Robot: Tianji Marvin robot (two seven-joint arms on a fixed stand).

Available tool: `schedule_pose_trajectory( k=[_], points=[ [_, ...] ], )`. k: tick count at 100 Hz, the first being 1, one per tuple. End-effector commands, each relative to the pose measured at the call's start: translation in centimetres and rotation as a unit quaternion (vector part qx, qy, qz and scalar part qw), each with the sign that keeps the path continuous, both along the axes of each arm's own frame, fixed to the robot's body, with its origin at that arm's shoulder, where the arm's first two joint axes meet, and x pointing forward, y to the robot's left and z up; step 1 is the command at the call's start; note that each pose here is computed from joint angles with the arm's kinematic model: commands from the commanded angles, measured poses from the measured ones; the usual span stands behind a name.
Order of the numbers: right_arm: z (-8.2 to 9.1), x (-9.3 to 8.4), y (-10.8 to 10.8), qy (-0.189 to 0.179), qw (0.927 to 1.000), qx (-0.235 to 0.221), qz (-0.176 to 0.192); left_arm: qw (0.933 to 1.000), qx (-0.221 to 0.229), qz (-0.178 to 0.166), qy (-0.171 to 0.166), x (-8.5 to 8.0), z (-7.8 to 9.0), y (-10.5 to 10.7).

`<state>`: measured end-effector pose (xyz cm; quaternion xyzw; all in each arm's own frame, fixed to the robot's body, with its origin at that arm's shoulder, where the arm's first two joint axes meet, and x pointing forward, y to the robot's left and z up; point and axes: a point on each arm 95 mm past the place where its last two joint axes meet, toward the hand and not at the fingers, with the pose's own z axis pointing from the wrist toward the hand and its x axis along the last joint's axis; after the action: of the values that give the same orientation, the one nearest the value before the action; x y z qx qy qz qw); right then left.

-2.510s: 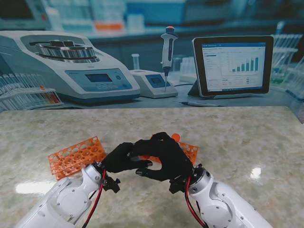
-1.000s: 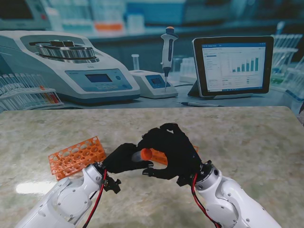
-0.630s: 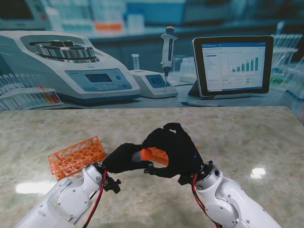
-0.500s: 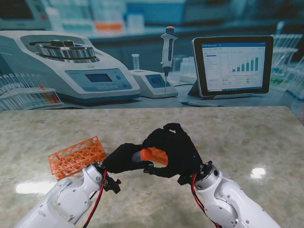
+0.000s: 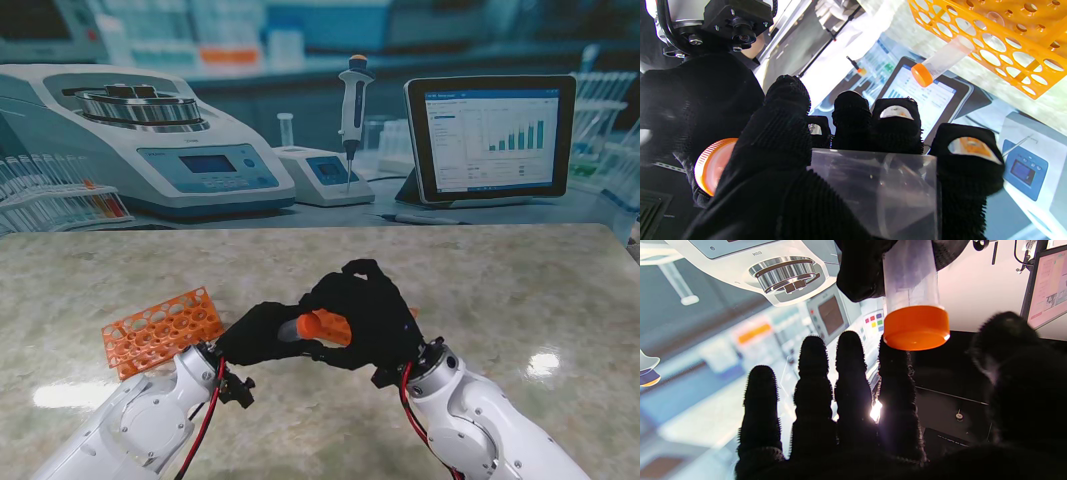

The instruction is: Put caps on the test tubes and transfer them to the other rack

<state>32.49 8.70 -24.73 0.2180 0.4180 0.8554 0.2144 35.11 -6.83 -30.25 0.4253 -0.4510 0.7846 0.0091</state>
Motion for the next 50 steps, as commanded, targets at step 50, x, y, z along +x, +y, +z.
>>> schedule_pose_trajectory(
  k=[50],
  points=[
    [-0.39, 0.28, 0.20, 0.011, 0.9999, 0.002, -0.006, 1.0000, -0.001, -0.002, 0.001, -0.06, 0.14, -0.14]
  ],
)
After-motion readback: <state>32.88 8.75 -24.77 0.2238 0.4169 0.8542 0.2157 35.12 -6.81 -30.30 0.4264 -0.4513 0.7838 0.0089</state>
